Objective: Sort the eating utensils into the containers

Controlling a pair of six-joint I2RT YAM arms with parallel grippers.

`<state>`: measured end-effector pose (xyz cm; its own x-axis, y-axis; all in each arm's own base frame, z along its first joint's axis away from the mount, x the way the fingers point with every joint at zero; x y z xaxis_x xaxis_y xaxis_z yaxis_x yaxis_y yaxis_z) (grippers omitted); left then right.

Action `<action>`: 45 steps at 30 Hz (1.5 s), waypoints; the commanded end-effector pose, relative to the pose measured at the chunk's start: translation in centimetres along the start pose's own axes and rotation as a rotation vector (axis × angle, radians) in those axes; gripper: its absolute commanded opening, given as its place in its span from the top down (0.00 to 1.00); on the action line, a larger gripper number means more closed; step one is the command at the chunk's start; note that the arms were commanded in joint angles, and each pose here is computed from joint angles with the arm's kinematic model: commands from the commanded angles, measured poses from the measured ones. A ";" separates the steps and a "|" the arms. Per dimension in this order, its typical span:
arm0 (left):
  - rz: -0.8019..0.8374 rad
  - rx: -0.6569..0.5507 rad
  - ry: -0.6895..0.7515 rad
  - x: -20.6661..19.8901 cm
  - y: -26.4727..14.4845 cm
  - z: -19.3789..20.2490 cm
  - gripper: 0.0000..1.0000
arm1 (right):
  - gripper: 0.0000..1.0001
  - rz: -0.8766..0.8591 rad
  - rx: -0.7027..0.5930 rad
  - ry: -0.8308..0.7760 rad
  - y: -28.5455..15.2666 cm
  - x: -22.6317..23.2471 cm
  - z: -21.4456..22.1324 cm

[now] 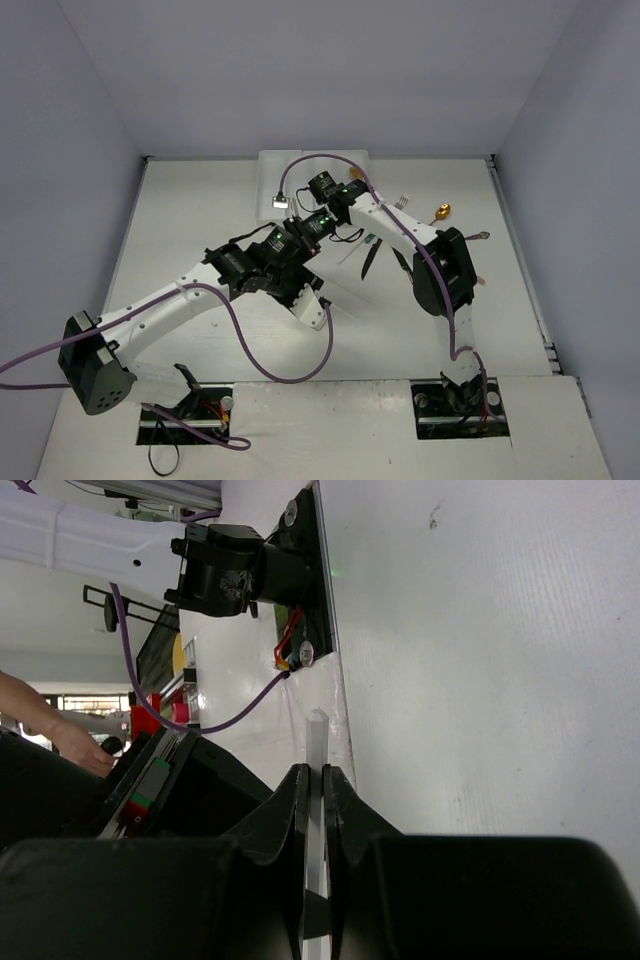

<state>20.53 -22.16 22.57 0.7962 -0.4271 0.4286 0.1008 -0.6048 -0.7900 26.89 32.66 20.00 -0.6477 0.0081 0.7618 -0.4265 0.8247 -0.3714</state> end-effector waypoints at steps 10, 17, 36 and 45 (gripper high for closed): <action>-0.039 0.024 0.002 0.9 -1.1 -0.2 1.00 | 0.59 -0.069 -0.020 -0.029 -0.5 2.7 -0.7; -0.079 -0.039 0.043 -0.3 -3.0 -1.8 1.00 | 0.00 0.040 -0.101 -0.076 -4.0 2.9 -3.0; -0.190 -0.284 -1.343 8.0 -6.3 -0.2 1.00 | 0.00 0.901 -0.688 0.094 -37.2 -1.9 -0.9; -0.908 -0.289 -1.765 15.3 -10.3 10.7 1.00 | 0.00 0.887 -0.623 0.151 -35.0 -2.5 2.4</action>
<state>34.82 -15.21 27.62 0.4069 0.8457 -0.3452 0.5585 -0.5294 -0.6386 43.64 1.72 27.51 -0.4051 0.7759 0.4836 0.5506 0.6293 -0.5485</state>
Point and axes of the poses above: each gripper's point midway between its finger pads, its own y axis out along the fingers, its own x axis along the line the jaws close on, z = x × y, the point moved 7 cm from there along -y, back along the fingers, and after that the axes turned 8 degrees about -y, right-handed, at the moved point
